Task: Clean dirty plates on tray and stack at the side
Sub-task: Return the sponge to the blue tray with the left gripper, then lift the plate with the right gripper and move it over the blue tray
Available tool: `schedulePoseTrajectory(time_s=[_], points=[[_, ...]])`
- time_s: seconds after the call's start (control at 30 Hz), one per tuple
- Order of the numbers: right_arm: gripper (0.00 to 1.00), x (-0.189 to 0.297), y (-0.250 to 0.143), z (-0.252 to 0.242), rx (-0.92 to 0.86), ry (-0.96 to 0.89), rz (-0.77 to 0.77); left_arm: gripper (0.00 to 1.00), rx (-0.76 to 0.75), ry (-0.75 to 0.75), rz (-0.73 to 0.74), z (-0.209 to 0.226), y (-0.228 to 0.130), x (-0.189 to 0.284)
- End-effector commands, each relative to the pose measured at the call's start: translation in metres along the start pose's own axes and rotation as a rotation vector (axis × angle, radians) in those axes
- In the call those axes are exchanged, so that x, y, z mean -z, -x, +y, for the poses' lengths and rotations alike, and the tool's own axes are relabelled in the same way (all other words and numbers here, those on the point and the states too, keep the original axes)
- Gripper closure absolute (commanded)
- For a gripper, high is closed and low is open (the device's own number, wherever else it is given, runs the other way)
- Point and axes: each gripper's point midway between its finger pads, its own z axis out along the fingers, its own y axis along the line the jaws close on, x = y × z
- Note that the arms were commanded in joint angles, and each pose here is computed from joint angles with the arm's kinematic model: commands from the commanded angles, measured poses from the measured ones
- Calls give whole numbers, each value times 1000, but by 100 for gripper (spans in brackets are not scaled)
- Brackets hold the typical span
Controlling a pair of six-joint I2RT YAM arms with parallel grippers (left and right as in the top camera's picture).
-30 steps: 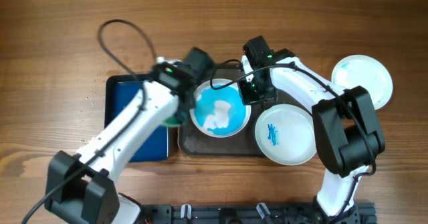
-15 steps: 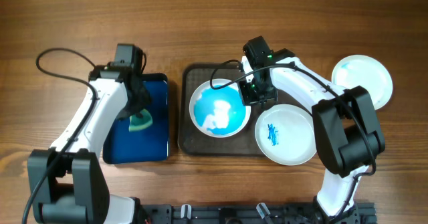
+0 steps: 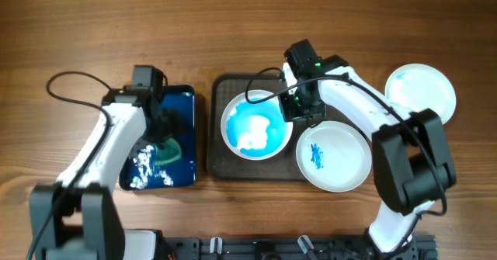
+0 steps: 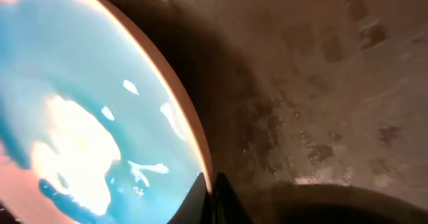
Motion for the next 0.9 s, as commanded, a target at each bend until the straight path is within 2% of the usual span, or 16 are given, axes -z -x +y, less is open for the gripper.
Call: schedulePoseTrajectory(time_s=[0.0, 0.13, 0.3, 0.57, 0.87], points=[[96, 19, 4, 4, 33, -5, -53, 0, 28, -98, -188, -2, 31, 81], [96, 30, 5, 6, 63, -5, -79, 0, 50, -149, -279, 14, 25, 138], [96, 62, 12, -1, 67, -78, -144, 0, 110, -152, -353, 37, 16, 163], [95, 124, 29, -3, 83, -152, -315, 0, 191, -133, -371, 59, 24, 165], [95, 157, 44, -5, 92, -204, -397, 0, 207, -101, -326, 60, 31, 151]])
